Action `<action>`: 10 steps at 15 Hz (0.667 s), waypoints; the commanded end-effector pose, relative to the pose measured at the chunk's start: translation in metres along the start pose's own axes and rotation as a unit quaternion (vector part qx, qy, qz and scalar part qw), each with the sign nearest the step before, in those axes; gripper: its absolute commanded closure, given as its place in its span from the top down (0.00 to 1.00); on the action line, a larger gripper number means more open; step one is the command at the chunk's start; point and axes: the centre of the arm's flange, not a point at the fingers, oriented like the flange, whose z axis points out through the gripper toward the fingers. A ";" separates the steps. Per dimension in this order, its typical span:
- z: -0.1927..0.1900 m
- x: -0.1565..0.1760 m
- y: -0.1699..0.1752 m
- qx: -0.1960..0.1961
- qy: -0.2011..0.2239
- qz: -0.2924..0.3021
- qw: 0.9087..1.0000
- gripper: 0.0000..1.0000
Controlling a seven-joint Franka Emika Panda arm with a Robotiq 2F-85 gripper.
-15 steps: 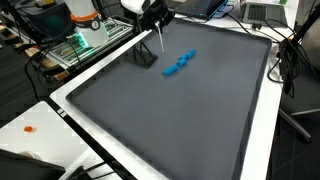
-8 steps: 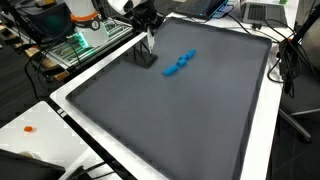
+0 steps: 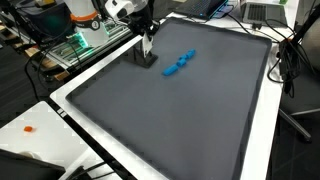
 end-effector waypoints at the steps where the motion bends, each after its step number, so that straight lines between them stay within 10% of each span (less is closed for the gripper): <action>1: 0.008 0.002 0.010 0.030 -0.012 0.031 0.999 0.02; 10: 0.026 0.018 0.014 0.047 -0.033 0.046 0.997 0.02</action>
